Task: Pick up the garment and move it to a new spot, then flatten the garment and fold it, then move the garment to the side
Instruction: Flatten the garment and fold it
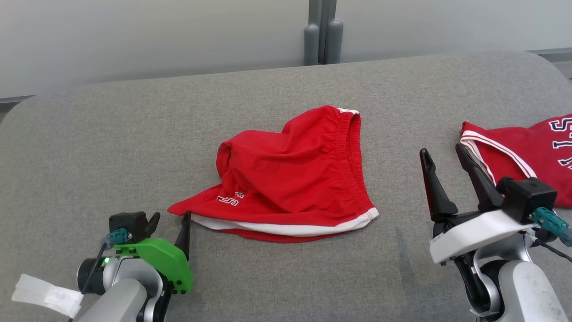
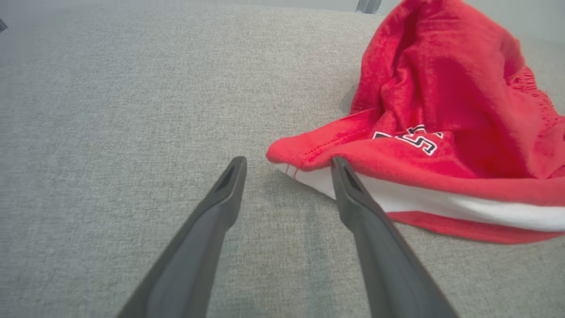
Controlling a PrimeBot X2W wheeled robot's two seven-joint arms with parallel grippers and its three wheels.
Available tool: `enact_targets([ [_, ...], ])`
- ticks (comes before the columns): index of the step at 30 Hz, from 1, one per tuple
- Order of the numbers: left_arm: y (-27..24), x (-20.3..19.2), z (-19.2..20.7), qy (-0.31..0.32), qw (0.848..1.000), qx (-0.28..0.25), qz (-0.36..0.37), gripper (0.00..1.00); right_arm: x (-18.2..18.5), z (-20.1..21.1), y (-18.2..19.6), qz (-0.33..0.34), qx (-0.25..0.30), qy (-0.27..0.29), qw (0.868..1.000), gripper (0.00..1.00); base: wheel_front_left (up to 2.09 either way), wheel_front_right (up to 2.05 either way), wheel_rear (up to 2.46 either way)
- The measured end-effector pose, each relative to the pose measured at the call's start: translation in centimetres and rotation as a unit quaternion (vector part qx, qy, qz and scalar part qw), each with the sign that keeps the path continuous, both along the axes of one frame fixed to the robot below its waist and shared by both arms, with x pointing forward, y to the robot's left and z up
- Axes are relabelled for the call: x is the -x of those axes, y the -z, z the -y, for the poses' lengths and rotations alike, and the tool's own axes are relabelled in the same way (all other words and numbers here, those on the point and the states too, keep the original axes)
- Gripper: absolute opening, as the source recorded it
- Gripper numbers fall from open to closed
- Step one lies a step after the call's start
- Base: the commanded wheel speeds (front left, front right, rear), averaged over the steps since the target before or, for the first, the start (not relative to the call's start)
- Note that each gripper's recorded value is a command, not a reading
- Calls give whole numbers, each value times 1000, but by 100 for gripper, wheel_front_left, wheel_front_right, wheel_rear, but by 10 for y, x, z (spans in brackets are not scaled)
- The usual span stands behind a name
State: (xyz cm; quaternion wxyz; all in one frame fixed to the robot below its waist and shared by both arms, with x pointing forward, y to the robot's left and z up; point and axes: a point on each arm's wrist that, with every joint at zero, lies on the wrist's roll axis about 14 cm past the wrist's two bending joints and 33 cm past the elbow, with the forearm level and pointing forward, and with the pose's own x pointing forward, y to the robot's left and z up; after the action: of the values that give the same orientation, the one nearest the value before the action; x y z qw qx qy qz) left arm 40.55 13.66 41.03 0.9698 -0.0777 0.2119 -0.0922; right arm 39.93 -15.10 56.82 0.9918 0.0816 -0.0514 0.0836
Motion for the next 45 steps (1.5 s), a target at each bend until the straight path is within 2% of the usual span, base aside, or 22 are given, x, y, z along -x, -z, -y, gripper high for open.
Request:
enact_targets([
  [13, -23, 11, 22, 2, 998, 34, 62, 100, 1, 1, 8, -11, 0, 1, 1000, 100, 0, 0, 0],
  [27, -29, 24, 46, 15, 996, 57, 72, 100, 8, 24, 12, -18, 3, 35, 999, 100, 0, 0, 0],
  [45, -74, 48, -1, -74, 984, 59, 150, 100, 37, 40, 1, -1, 3, 60, 998, 100, 0, 0, 0],
])
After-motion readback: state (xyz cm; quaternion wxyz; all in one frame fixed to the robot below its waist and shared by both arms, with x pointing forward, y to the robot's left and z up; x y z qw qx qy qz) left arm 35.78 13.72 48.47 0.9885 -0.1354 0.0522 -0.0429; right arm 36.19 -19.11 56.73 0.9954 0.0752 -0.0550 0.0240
